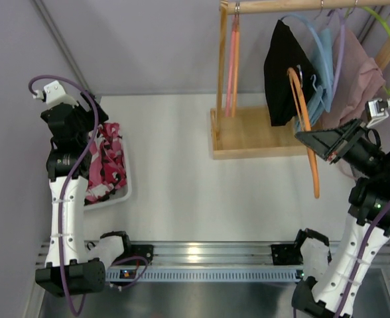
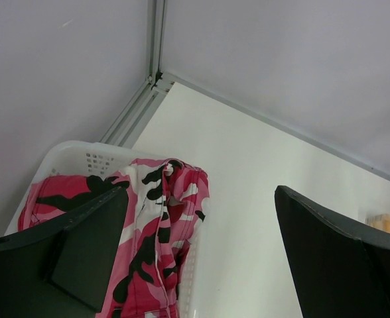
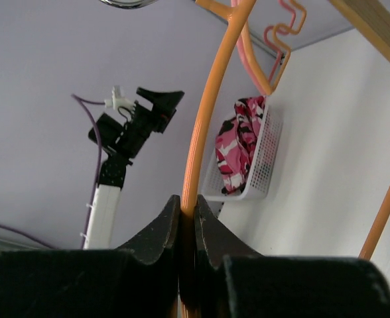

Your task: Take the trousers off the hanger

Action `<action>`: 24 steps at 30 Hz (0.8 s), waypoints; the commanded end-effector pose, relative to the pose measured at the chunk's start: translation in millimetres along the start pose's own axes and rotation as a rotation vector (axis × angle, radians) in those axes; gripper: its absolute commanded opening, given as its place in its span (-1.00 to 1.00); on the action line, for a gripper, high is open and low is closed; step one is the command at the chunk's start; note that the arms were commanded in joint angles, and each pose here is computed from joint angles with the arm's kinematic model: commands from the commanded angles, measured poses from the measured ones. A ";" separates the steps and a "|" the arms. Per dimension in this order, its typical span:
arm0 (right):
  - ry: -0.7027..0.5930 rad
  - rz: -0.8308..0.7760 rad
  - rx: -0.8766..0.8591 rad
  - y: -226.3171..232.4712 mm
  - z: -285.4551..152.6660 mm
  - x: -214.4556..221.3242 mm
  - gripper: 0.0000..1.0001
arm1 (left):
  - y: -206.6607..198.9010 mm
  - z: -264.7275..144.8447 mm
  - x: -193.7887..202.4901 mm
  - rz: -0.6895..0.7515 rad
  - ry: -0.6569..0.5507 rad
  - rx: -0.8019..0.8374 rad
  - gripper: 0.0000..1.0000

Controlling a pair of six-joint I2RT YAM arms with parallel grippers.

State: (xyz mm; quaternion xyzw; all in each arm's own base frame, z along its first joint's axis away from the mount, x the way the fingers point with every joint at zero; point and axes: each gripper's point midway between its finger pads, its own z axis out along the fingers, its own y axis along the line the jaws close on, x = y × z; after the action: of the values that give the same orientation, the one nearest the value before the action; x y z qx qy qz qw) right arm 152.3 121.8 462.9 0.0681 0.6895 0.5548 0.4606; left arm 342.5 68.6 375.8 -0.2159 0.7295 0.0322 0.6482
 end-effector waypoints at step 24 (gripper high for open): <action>-0.129 -0.076 -0.170 43.3 137.0 -123.9 -1.00 | -8.7 -18.0 -44.5 -0.032 -0.115 0.031 0.97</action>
State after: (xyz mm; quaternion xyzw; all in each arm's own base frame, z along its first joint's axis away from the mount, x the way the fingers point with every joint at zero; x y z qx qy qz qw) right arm 300.3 154.1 535.8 0.0701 0.6509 0.5911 0.4712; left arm 341.3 66.7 389.7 -0.2176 0.7198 0.0234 0.6588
